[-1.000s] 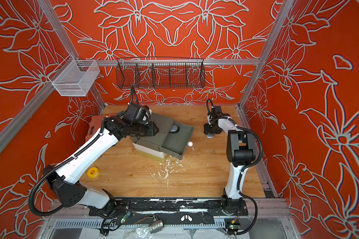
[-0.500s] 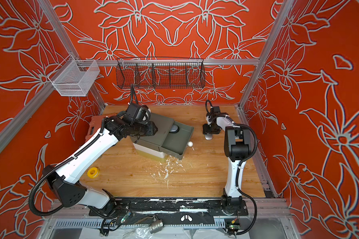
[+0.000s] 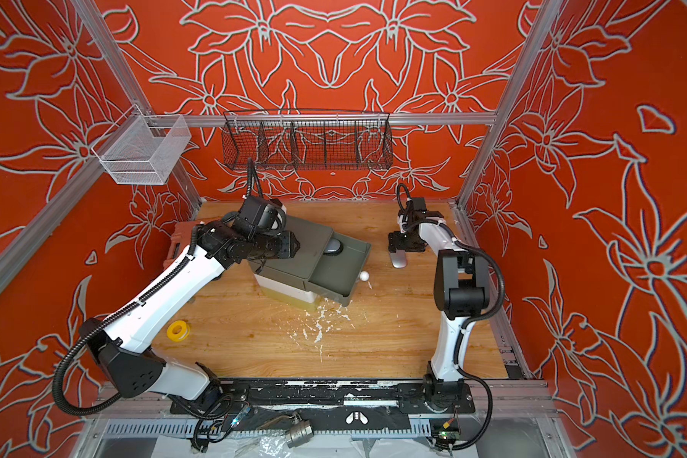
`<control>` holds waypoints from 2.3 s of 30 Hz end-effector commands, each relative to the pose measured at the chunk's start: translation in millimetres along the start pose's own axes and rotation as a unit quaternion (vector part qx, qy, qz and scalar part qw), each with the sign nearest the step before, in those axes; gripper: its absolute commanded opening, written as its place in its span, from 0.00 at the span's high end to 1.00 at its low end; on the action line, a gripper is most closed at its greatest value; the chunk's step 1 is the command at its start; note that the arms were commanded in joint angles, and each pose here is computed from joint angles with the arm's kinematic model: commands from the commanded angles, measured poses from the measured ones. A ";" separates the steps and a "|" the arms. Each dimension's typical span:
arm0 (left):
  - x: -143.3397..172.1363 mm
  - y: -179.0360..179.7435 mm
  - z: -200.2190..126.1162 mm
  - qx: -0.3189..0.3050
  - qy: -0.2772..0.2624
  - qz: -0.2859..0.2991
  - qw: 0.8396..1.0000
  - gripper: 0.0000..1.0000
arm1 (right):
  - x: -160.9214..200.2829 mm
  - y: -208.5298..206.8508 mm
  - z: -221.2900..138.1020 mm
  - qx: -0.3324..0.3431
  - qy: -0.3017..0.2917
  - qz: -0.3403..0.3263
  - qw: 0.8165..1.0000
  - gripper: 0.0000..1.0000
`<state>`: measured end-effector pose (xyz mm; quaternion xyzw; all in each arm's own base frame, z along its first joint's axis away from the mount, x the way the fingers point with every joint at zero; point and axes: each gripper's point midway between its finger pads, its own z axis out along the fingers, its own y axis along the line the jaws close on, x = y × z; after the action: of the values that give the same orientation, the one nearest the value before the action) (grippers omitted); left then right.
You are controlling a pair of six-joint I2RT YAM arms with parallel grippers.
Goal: Take the mice out of the drawer
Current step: Place the mouse at the center of the board, then pick up the mouse from the drawer.
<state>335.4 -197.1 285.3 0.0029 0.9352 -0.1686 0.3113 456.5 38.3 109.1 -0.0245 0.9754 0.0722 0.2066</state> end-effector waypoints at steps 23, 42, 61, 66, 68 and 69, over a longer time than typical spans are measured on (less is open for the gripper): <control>23.8 15.2 -43.2 0.035 -0.056 -0.031 0.997 0.48 | 45.1 182.8 -198.2 -0.217 -0.086 -0.051 0.971 0.35; 20.7 20.2 -20.1 0.014 -0.055 -0.062 0.996 0.48 | 12.5 213.7 -116.2 -0.081 -0.056 0.059 0.993 0.47; 18.6 23.0 -5.5 -0.001 -0.052 -0.069 0.996 0.48 | 10.0 243.3 -74.9 -0.114 -0.026 0.117 0.986 0.37; 19.1 26.6 -1.1 -0.013 -0.050 -0.066 0.996 0.48 | 18.7 229.9 -73.1 -0.081 -0.025 0.113 0.990 0.38; 19.3 28.9 1.3 -0.019 -0.050 -0.066 0.996 0.48 | 24.7 222.6 -74.3 -0.066 -0.027 0.113 0.991 0.38; 19.5 30.1 2.7 -0.022 -0.049 -0.067 0.996 0.48 | 27.9 217.7 -74.7 -0.057 -0.028 0.115 0.991 0.39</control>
<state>319.5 -175.3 266.8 -0.0636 0.9198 -0.1812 0.3421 392.6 254.2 201.4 0.0611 0.9556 0.1840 0.2220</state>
